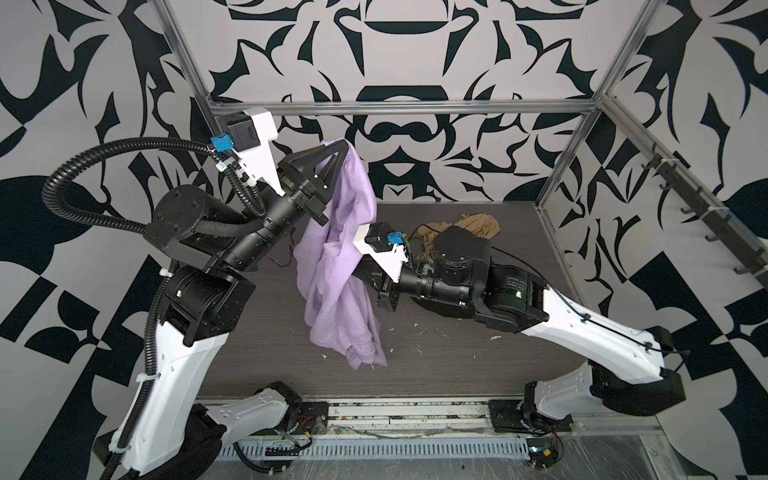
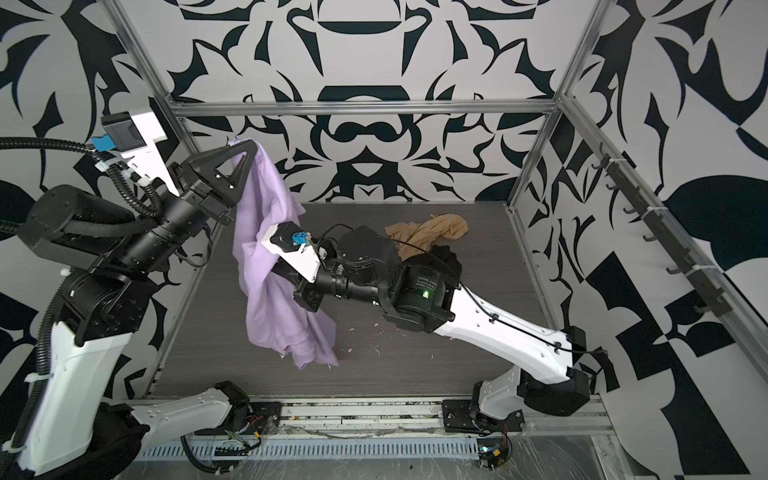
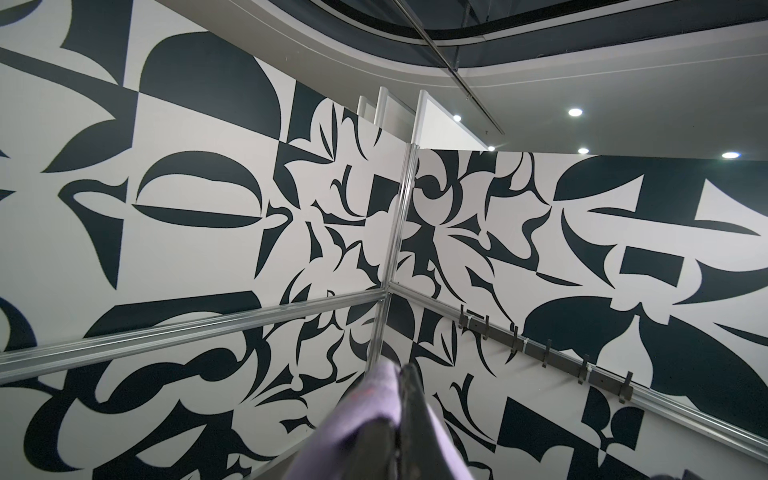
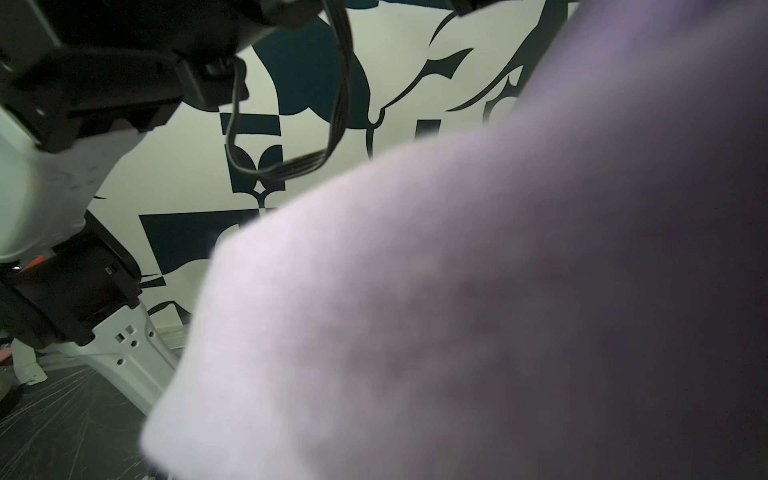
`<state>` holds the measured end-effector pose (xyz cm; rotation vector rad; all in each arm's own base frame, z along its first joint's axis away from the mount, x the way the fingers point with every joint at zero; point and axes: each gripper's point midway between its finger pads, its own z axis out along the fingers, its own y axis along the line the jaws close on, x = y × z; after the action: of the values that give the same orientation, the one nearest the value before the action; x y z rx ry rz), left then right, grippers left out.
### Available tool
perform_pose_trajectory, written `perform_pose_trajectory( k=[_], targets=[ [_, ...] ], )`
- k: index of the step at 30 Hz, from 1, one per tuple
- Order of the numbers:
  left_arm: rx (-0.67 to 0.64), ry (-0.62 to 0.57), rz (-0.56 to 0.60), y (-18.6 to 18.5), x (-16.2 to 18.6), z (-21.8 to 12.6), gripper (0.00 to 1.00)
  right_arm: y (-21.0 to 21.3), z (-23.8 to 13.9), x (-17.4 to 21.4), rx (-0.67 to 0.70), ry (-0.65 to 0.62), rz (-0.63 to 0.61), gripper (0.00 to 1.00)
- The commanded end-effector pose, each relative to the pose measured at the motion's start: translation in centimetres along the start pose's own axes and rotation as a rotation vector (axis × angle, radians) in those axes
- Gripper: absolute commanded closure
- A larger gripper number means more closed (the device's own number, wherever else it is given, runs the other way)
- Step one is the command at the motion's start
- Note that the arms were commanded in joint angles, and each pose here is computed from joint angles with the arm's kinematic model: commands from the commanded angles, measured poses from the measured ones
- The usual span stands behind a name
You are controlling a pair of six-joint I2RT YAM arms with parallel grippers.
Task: Pick out a specific cloth from the pile
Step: 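Carry the lavender shirt with both grippers toward the robot, away from the pile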
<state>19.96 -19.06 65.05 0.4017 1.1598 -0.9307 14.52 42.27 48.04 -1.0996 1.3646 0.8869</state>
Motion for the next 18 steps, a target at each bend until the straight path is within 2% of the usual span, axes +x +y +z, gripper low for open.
perform_pose_trajectory(
  k=[1, 4, 9, 18],
  targets=[
    [-0.033, 0.024, 0.025, 0.5, 0.7, -0.9, 1.0, -0.1, -1.7, -2.9, 0.018, -0.123, 0.017, 1.0],
    [-0.054, 0.049, 0.016, 0.9, 2.0, -1.8, 1.0, 0.3, -1.0, -0.4, 0.005, -0.072, -0.004, 1.0],
    [-0.116, 0.114, -0.014, 2.4, 5.1, -2.9, 1.0, -0.5, -0.2, 3.9, 0.066, -0.016, -0.043, 1.0],
    [-0.18, 0.203, -0.076, 3.7, 8.5, -4.0, 1.0, -2.1, -0.2, 8.5, 0.135, 0.072, -0.074, 1.0]
  ],
)
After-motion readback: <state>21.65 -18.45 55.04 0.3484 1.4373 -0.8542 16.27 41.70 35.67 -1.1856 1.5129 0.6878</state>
